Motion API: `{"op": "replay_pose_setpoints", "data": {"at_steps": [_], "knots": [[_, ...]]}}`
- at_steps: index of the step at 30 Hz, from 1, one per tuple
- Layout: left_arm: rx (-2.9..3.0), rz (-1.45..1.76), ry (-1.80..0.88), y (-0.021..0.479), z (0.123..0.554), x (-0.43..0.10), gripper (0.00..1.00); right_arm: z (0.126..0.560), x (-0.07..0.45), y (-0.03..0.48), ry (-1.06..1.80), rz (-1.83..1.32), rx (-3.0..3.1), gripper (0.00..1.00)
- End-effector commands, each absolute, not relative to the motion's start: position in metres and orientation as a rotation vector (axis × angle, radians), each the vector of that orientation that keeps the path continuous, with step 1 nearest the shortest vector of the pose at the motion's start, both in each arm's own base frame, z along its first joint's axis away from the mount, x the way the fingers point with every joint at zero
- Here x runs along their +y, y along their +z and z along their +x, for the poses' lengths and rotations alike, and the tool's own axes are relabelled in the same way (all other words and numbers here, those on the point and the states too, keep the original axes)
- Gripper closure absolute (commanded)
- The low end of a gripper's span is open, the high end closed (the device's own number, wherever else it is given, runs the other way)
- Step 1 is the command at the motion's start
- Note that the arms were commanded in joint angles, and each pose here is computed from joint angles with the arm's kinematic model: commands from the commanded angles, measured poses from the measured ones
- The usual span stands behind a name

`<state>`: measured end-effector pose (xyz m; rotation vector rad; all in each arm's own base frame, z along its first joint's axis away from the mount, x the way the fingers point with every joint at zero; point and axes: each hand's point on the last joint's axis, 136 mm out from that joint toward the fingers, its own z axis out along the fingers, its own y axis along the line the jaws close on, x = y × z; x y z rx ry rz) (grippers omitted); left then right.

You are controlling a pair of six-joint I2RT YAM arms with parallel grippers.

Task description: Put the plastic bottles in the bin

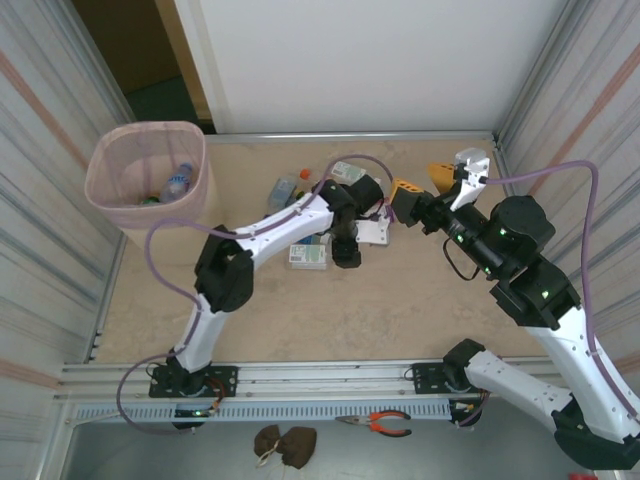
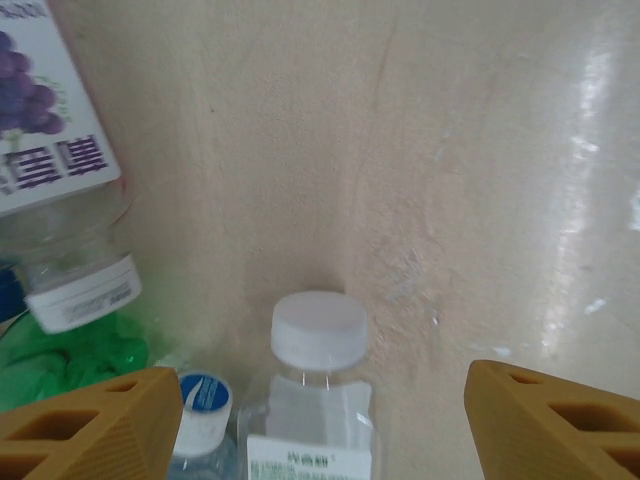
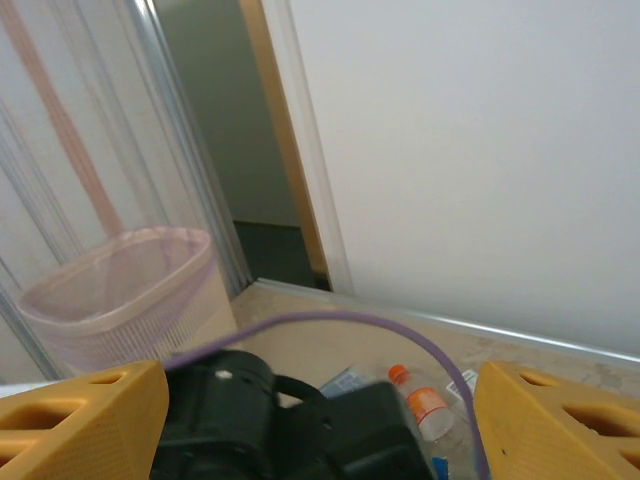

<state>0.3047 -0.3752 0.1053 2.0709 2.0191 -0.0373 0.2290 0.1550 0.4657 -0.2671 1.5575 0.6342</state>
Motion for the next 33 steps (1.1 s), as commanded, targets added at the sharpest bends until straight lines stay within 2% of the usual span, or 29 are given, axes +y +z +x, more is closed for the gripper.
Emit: {"op": "replay_pose_setpoints", "data": {"at_steps": [1,14,22,33], "knots": [[2.067,2.085,0.046,0.095,0.308,-0.373,0.24,0.225,0.144,0.484,0.615,-0.239,1.518,0.21],[2.185,2.191,0.073,0.031,0.298,-0.362,0.27,0.230,0.146,0.478,0.608,-0.237,1.535,0.21],[2.218,2.180,0.087,0.025,0.302,-0.354,0.43,0.230,0.147,0.478,0.616,-0.234,1.537,0.21],[2.253,2.155,0.113,0.025,0.309,-0.341,0.44,0.228,0.146,0.478,0.626,-0.226,1.534,0.21]]}}
